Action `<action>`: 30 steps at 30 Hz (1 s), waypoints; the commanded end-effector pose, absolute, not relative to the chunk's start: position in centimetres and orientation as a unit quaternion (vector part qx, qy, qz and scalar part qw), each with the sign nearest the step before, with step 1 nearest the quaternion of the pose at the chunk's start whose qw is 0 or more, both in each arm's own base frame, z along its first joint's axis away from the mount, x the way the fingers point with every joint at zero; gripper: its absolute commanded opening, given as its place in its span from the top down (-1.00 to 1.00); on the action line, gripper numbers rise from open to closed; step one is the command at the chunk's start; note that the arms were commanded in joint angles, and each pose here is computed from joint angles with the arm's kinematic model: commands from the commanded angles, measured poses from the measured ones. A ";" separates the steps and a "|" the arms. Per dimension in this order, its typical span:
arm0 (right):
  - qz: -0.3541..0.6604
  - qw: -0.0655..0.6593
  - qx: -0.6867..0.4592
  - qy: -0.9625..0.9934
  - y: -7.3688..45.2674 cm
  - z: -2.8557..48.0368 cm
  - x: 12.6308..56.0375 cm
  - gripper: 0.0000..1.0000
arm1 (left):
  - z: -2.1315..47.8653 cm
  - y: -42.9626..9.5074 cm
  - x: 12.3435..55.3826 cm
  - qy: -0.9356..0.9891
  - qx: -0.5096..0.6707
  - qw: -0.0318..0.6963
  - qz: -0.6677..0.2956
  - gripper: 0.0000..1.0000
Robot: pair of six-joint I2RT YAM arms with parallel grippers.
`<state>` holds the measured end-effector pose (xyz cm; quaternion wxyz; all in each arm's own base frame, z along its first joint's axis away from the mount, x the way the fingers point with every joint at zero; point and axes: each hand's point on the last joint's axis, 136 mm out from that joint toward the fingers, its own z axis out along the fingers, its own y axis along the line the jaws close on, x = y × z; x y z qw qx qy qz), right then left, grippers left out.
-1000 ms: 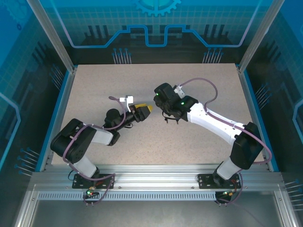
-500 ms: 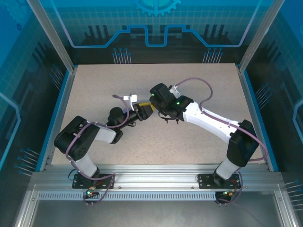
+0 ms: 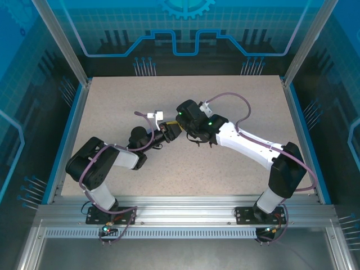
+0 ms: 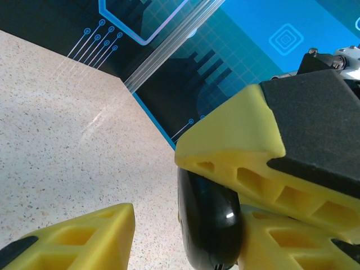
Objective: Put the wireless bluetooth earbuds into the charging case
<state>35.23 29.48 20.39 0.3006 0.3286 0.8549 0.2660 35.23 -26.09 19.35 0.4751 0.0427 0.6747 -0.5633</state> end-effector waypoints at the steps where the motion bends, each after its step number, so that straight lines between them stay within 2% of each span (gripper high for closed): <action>1: 0.279 0.304 0.324 0.852 30.6 21.2 35.1 0.29 | 20.6 -26.6 35.4 0.657 0.057 0.489 -0.571 0.04; 10: 0.295 0.298 0.318 0.850 31.7 21.4 35.1 0.27 | 20.5 -26.7 35.4 0.658 0.060 0.486 -0.573 0.41; 13: 0.306 0.299 0.313 0.848 32.4 22.1 35.1 0.09 | 20.8 -26.8 35.1 0.655 0.065 0.487 -0.574 0.65; 17: 0.314 0.318 0.306 0.841 32.3 24.0 35.4 -0.40 | 21.1 -26.6 34.9 0.652 0.065 0.490 -0.574 0.77; 22: 0.307 0.350 0.293 0.835 30.9 26.7 35.4 -0.58 | 21.6 -26.4 34.4 0.649 0.068 0.491 -0.576 1.00; 30: 0.276 0.400 0.223 0.845 27.4 29.0 34.7 -0.61 | 23.2 -25.3 34.0 0.639 0.073 0.490 -0.588 1.00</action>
